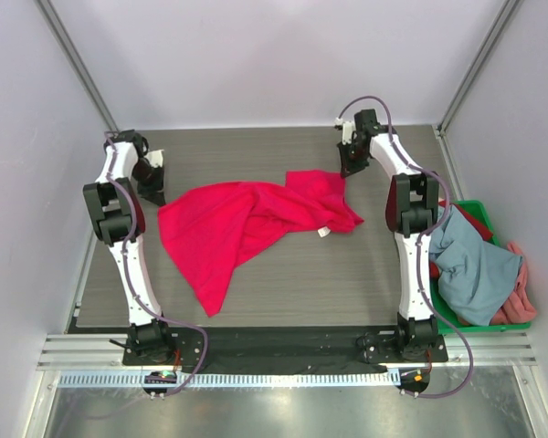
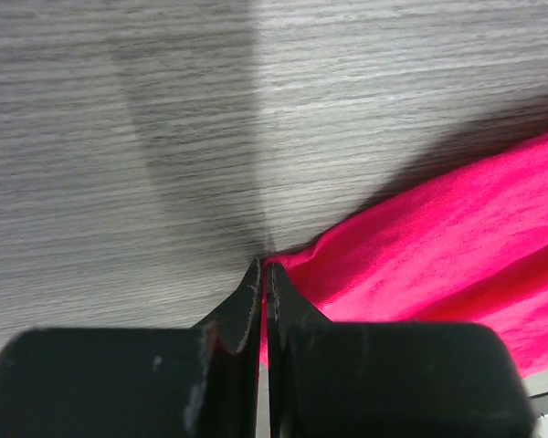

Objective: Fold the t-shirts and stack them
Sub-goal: Flatten the tshirt out

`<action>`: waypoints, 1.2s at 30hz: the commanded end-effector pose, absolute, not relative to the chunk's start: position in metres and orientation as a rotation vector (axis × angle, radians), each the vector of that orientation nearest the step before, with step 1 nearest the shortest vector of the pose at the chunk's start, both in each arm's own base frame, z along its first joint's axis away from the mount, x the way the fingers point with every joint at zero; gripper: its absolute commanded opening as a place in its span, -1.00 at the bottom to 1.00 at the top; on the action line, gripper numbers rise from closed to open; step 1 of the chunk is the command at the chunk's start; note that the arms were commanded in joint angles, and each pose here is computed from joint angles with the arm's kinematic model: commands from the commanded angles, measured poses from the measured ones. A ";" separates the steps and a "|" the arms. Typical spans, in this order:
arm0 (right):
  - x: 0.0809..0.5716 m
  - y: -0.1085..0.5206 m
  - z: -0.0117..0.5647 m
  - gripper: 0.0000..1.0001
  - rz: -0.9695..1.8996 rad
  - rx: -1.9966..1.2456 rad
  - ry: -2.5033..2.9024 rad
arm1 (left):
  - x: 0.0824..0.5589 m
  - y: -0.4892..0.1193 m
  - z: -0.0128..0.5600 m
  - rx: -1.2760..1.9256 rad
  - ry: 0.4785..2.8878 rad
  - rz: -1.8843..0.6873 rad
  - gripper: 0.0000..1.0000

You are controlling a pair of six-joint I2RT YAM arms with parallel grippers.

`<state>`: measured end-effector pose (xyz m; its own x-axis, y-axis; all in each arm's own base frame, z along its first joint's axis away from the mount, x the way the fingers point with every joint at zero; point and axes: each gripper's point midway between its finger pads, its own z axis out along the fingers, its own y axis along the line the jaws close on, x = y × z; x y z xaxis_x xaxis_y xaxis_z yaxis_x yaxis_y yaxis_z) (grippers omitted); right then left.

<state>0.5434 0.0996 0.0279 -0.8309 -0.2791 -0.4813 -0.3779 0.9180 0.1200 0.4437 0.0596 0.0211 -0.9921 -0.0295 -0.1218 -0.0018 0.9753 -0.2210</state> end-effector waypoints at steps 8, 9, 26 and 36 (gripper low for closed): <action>0.621 0.088 0.199 -0.97 0.057 -0.540 2.135 | 0.501 0.066 0.153 0.097 2.641 -0.218 -1.00; 0.621 0.087 0.215 -0.98 0.030 -0.544 2.096 | 0.506 0.066 0.167 0.098 2.598 -0.212 -1.00; 0.502 0.057 0.446 -0.97 -0.276 -0.564 1.634 | 0.463 0.004 0.391 0.222 2.037 -0.162 -1.00; 0.377 0.053 0.523 -0.97 -0.230 -0.532 1.411 | 0.365 0.003 0.459 0.295 1.859 -0.024 -1.00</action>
